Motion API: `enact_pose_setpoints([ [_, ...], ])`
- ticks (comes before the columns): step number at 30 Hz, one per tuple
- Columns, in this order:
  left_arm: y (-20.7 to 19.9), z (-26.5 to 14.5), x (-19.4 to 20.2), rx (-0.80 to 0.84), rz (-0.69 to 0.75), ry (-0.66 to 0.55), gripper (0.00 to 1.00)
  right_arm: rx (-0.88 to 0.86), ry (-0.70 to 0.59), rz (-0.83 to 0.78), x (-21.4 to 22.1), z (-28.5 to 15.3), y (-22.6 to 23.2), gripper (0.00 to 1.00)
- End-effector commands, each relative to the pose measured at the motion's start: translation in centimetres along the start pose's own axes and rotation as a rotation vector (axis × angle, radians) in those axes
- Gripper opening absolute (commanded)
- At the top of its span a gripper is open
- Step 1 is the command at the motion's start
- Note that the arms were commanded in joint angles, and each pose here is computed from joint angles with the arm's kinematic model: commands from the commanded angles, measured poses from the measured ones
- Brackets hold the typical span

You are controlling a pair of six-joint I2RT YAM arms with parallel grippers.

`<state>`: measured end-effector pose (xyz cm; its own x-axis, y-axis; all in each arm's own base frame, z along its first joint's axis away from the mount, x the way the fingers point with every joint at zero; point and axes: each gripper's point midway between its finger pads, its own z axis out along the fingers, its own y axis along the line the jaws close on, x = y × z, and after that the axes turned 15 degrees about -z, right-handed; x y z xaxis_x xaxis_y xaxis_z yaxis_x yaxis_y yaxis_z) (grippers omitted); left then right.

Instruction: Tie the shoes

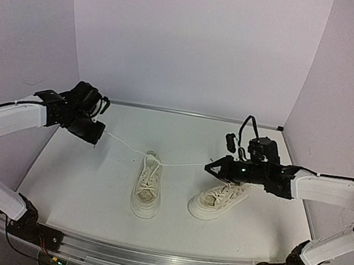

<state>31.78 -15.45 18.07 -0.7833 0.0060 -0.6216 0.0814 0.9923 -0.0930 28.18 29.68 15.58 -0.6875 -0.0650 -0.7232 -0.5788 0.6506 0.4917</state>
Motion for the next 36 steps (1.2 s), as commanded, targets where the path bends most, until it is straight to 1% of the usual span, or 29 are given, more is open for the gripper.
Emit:
enact_pose_setpoints([
  [1,3.1,-4.8,-4.7,-0.034,-0.286,-0.278,0.0,0.18,-0.021,0.067,1.1,-2.5,-3.8,0.0],
  [3,4.9,-5.3,-4.6,-0.09,-0.334,-0.29,0.0,0.222,-0.019,0.088,1.9,-3.2,-4.8,0.0],
  [5,6.3,-5.1,-4.0,-0.139,-0.375,-0.277,0.0,0.264,-0.011,0.111,2.9,-3.8,-5.7,0.0],
  [10,7.5,-2.3,-0.4,-0.191,-0.432,-0.198,0.0,0.429,-0.004,0.161,5.3,-6.2,-8.8,0.0],
  [14,9.1,-0.6,1.9,-0.248,-0.469,-0.151,0.0,0.511,-0.014,0.189,6.3,-7.8,-10.2,0.0],
  [21,13.5,1.5,4.0,-0.331,-0.596,-0.092,0.0,0.658,-0.003,0.229,8.2,-9.4,-13.0,0.0],
  [25,14.5,2.9,5.0,-0.35,-0.639,-0.053,0.0,0.7,0.009,0.242,8.8,-9.6,-14.0,0.0],
  [32,16.3,3.3,5.5,-0.389,-0.697,-0.056,0.0,0.772,0.051,0.253,9.9,-9.6,-15.9,0.0],
  [36,16.3,3.6,5.7,-0.371,-0.714,-0.05,0.0,0.752,0.074,0.251,10.3,-9.0,-16.0,0.0],
])
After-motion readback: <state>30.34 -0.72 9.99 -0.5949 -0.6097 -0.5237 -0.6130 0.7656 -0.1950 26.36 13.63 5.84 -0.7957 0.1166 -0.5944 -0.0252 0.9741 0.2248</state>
